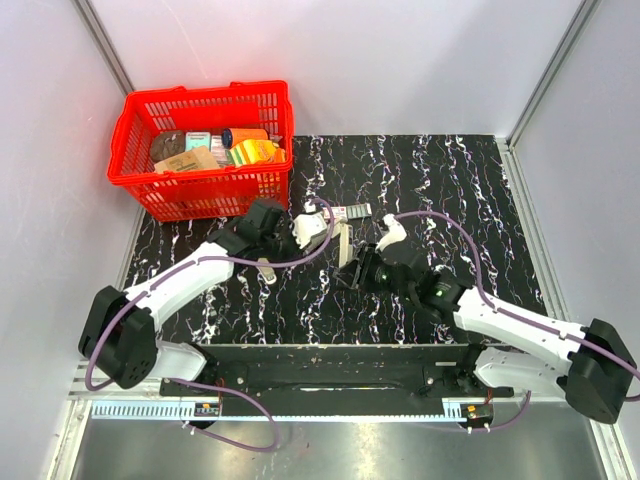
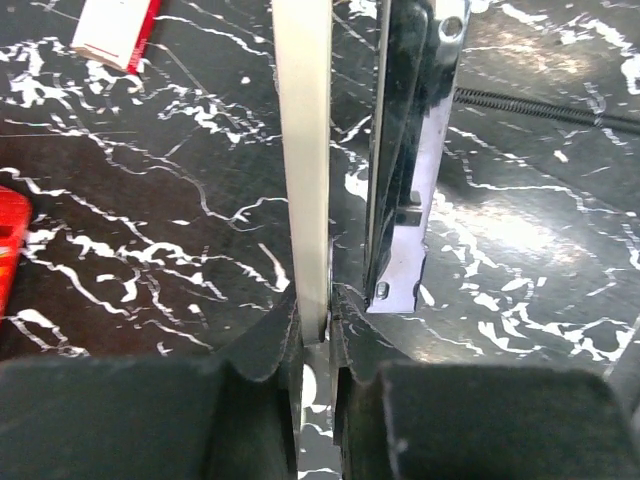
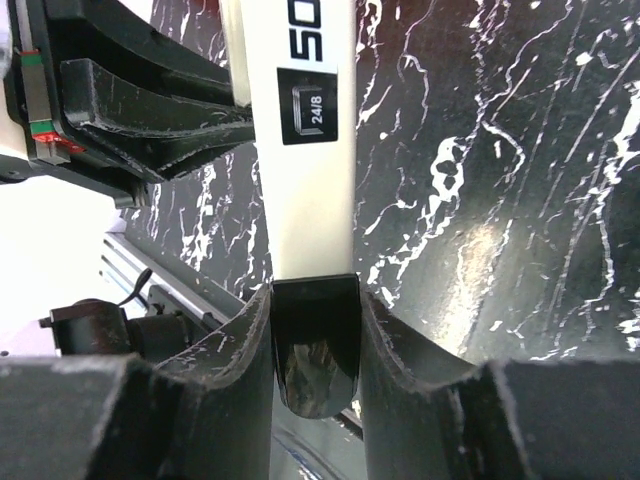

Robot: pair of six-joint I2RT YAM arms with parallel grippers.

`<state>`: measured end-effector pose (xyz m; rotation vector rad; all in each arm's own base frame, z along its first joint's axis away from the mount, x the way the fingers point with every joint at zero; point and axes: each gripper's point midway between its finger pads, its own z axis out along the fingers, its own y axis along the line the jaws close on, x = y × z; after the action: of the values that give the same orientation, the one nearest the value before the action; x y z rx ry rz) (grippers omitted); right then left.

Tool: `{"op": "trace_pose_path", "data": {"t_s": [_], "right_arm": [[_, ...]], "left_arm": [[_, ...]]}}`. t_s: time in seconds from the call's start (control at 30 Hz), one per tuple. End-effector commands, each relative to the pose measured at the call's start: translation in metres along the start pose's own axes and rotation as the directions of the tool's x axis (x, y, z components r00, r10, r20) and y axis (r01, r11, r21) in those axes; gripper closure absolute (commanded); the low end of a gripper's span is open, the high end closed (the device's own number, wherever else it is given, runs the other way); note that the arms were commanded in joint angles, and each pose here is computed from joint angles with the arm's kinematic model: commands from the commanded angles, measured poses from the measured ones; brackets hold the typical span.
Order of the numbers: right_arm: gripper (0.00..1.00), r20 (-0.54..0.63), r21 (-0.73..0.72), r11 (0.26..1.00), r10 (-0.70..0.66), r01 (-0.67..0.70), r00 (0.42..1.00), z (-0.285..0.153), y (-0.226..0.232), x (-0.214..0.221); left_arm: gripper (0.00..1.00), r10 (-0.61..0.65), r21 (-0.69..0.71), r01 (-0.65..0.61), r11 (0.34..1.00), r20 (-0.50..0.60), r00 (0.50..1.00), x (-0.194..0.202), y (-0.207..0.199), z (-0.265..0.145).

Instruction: Unload the staples from the stapler

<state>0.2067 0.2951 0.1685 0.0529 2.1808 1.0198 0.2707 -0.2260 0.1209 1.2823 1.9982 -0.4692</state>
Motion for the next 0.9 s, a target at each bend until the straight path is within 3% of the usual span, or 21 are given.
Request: {"op": "trace_pose_path", "data": {"t_s": [0.0, 0.23, 0.5, 0.7, 0.87], "right_arm": [[1.0, 0.025, 0.065, 0.996, -0.055, 0.054, 0.998, -0.013, -0.016, -0.023], [1.0, 0.049, 0.154, 0.985, -0.08, 0.071, 0.996, -0.029, -0.042, -0.04], [1.0, 0.046, 0.185, 0.979, -0.096, 0.086, 0.994, -0.032, -0.054, -0.046], [1.0, 0.04, 0.22, 0.97, -0.118, 0.106, 0.992, -0.034, -0.063, -0.052], [1.0, 0.05, 0.217, 0.972, -0.104, 0.091, 0.993, -0.033, -0.063, -0.054]], "left_arm": [[1.0, 0.124, -0.238, -0.137, 0.961, -0.069, 0.99, 0.006, 0.052, -0.005], [1.0, 0.281, -0.386, -0.319, 0.866, -0.153, 0.947, 0.021, 0.067, -0.008], [1.0, 0.398, -0.399, -0.464, 0.791, -0.241, 0.885, 0.034, 0.057, 0.002], [1.0, 0.476, -0.457, -0.555, 0.695, -0.286, 0.832, 0.031, 0.055, 0.006], [1.0, 0.481, -0.446, -0.564, 0.695, -0.295, 0.826, 0.032, 0.047, 0.015]]}}
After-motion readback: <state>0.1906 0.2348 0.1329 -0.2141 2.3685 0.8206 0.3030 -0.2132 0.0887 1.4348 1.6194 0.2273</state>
